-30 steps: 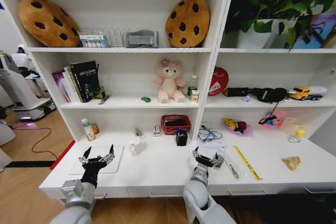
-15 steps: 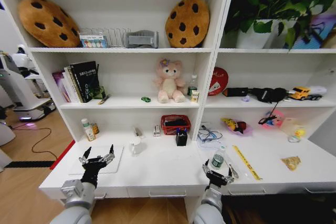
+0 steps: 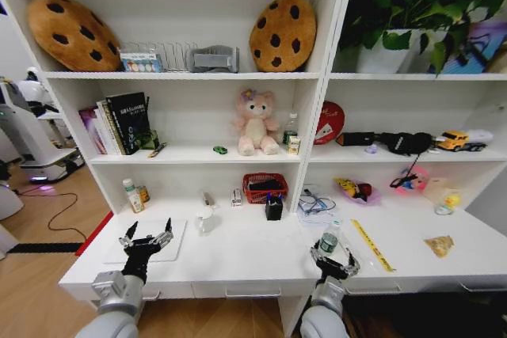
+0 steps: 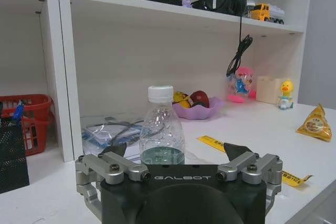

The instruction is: Organize the objects on the table.

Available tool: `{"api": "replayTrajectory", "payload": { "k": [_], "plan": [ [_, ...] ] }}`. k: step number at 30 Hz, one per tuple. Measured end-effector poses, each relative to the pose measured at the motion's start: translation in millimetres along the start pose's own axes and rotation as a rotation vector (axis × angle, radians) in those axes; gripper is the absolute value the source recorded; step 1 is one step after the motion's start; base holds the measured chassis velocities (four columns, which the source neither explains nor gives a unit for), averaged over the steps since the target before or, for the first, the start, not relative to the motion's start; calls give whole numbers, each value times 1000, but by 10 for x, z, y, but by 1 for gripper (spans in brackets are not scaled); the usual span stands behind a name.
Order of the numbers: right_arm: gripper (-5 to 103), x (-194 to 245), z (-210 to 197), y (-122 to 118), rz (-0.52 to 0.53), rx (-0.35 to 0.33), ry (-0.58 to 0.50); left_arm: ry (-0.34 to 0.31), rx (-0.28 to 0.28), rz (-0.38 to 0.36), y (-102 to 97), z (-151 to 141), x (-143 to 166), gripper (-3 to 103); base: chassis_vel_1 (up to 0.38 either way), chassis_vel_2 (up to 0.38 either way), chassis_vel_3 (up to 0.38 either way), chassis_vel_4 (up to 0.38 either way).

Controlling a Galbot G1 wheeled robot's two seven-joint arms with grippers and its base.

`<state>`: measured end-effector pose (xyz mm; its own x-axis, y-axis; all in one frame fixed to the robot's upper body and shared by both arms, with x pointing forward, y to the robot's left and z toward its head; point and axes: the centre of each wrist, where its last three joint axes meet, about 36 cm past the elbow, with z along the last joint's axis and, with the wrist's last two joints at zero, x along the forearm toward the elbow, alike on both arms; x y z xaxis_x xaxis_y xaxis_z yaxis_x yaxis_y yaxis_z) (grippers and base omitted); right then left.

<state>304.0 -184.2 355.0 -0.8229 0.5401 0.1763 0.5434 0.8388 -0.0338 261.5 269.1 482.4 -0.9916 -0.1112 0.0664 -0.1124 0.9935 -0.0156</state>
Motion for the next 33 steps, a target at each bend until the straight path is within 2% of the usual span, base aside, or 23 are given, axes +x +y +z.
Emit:
{"api": "replayTrajectory", "payload": {
  "k": [6,13,23,25,28,30,33],
  "plan": [
    [100,-179,-22,34,-47,-62,41,0,0,0,0,0,0,100,0,0,0,0],
    [100,-335,-29,55,-37,-73,51,0,0,0,0,0,0,100,0,0,0,0],
    [100,-703,-81,-57,-4,-77,66,0,0,0,0,0,0,100,0,0,0,0],
    [103,-739,-92,-58,-12,-76,74,0,0,0,0,0,0,100,0,0,0,0],
    [90,-783,-109,-32,-46,-73,85,0,0,0,0,0,0,100,0,0,0,0],
    [90,-780,-110,-20,-52,-73,87,0,0,0,0,0,0,100,0,0,0,0],
    [74,-761,-110,23,-68,-72,93,0,0,0,0,0,0,100,0,0,0,0]
  ]
}}
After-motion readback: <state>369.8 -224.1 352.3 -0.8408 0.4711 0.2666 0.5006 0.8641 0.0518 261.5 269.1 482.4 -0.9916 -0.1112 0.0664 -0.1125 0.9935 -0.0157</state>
